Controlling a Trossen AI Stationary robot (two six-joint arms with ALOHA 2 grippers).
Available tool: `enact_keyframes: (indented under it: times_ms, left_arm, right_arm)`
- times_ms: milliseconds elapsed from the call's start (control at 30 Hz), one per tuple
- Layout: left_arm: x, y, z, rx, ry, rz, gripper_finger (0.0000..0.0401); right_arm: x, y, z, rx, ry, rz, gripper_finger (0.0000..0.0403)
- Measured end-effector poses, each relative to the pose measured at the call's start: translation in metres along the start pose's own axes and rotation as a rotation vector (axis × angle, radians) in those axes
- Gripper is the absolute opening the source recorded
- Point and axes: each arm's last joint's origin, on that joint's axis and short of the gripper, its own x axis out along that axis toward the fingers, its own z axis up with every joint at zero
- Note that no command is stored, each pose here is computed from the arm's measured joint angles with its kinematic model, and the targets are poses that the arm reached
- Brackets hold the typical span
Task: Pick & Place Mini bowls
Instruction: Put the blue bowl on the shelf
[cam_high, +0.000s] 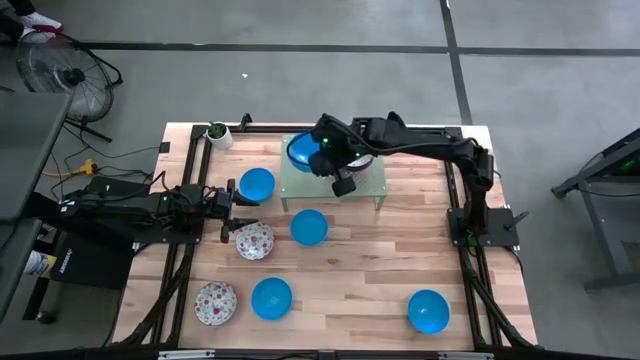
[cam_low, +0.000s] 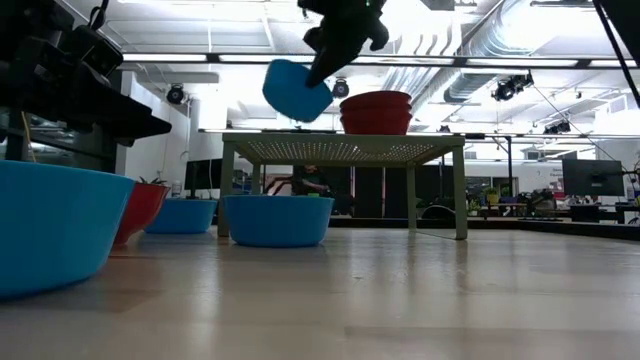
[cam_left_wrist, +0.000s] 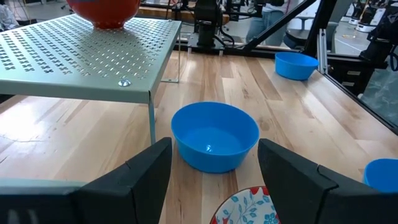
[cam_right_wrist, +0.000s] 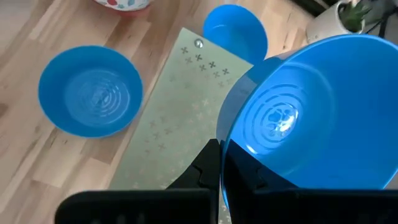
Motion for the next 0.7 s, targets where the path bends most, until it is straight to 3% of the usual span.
enact_keyframes:
  times_ms: [333, 700]
  left_arm:
    - [0.0, 0.0, 0.0, 0.0, 0.003, 0.0, 0.0234]
    - [0.0, 0.0, -0.001, 0.0, 0.01, 0.001, 0.0234]
  right_arm:
    - [0.011, -0.005, 0.004, 0.046, -0.028, -0.05, 0.0]
    - [0.022, -0.009, -0.002, 0.125, -0.007, -0.026, 0.0]
